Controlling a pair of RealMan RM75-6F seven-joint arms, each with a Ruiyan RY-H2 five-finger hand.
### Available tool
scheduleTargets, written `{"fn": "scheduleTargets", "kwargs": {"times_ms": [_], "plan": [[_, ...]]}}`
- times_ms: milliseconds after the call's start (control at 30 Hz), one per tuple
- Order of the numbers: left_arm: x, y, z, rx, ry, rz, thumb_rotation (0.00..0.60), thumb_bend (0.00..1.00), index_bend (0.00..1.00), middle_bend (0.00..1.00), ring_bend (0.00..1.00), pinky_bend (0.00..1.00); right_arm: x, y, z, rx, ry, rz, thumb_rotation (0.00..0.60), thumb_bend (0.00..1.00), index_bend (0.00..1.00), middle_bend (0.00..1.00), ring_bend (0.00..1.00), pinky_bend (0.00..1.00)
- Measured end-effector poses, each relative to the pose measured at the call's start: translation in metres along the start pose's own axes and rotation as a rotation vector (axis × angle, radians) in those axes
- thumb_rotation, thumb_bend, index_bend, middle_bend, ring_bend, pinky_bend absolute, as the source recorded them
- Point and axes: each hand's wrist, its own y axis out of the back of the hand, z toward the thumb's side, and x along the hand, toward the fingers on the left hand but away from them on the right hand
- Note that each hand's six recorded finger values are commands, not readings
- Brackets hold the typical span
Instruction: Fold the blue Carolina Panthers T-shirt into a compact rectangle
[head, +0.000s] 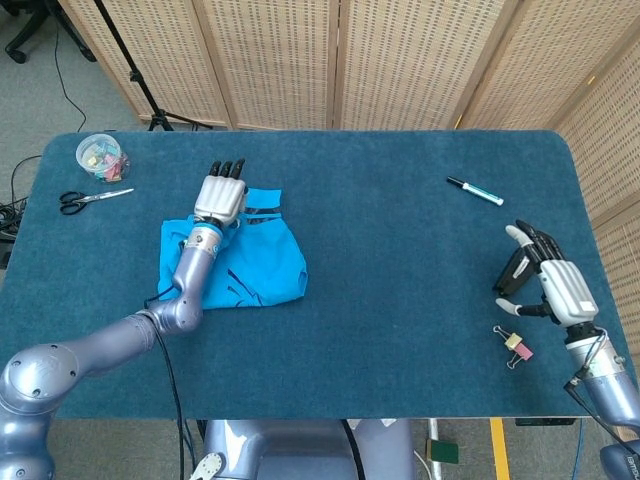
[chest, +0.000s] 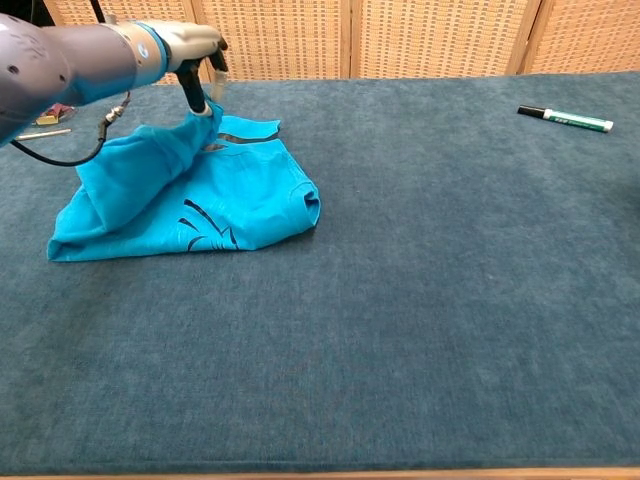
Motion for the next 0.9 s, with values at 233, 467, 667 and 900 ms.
{"fn": "scheduleTargets", "kwargs": {"times_ms": [233,467,667,900], "plan": [[0.008,-0.012,0.015,-0.005,-0.023,-0.004,0.600,0.68,0.79,0.00,0.00,0.00,-0.001,0.002,-0.004,-0.005,-0.010,-0.003,0.600,0.00,0.00,0.00,0.00,0.00],[0.013,-0.016,0.029,-0.016,-0.062,0.011,0.600,0.67,0.79,0.00,0.00,0.00,-0.002,0.003,-0.006,-0.010,-0.019,-0.005,0.600,0.00,0.00,0.00,0.00,0.00],[0.015,-0.023,0.042,-0.013,-0.090,0.011,0.600,0.65,0.79,0.00,0.00,0.00,-0.002,0.004,-0.007,-0.012,-0.022,-0.004,0.600,0.00,0.00,0.00,0.00,0.00],[0.015,-0.028,0.051,-0.044,-0.113,0.005,0.600,0.33,0.30,0.00,0.00,0.00,-0.002,0.004,-0.008,-0.014,-0.025,-0.002,0.600,0.00,0.00,0.00,0.00,0.00]]}}
